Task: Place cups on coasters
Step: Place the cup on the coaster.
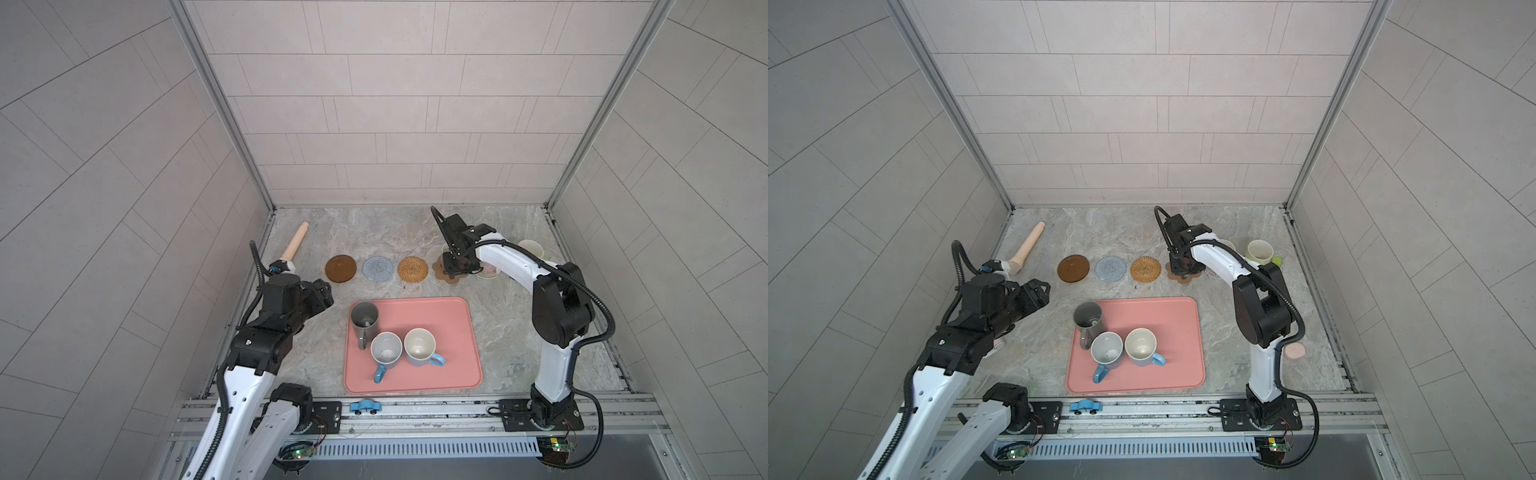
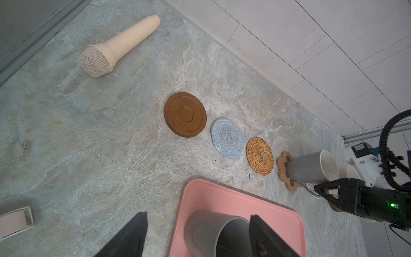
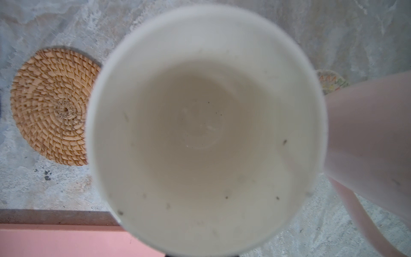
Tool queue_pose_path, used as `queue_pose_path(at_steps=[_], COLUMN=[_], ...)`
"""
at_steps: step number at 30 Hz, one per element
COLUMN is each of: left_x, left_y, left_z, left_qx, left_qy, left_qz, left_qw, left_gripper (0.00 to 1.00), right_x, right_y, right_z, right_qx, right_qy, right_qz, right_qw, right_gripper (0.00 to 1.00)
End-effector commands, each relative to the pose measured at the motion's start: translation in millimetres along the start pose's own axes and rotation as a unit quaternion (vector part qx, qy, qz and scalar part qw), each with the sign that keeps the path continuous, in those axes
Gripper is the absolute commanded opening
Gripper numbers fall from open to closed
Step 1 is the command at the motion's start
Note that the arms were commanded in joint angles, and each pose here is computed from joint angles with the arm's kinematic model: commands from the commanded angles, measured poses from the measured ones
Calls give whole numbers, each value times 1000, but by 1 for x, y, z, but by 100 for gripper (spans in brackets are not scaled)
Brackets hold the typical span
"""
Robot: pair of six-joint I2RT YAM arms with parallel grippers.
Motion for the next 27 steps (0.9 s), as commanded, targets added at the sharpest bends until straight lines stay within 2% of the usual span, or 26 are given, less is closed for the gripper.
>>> queue_pose_path(at_steps=[1,8,17,27], left_x=[4,4,6,6], left_y=[-4,-4,-7,-6], left_z=[0,0,0,1], left_qx=[-4,-5,-12,-9], left_qy=[0,0,0,0], left_qz=[-9,-9,-13,-14], left_qw=[1000,1000,1000,1000], left_gripper=[79,79,79,79], right_x=[-4,-7,-7,-8], right_y=[-1,1,-3,-9], right_z=[-6,-2,-3,-3], right_qx=[-9,-4,-6,-11], right_qy=[2,1,4,4], right_qz=[13,20,20,18], right_qw=[1000,1000,1000,1000], right_gripper=[3,5,19,29])
Point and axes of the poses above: each gripper's point midway between its finger pads, its own y axis out along the fingers, its own x axis along the line the jaws close on, z = x × y, the point moved 4 cm from there along -y, back along the fingers, and after that the axes turned 7 degrees about y, right-handed, at the moved point
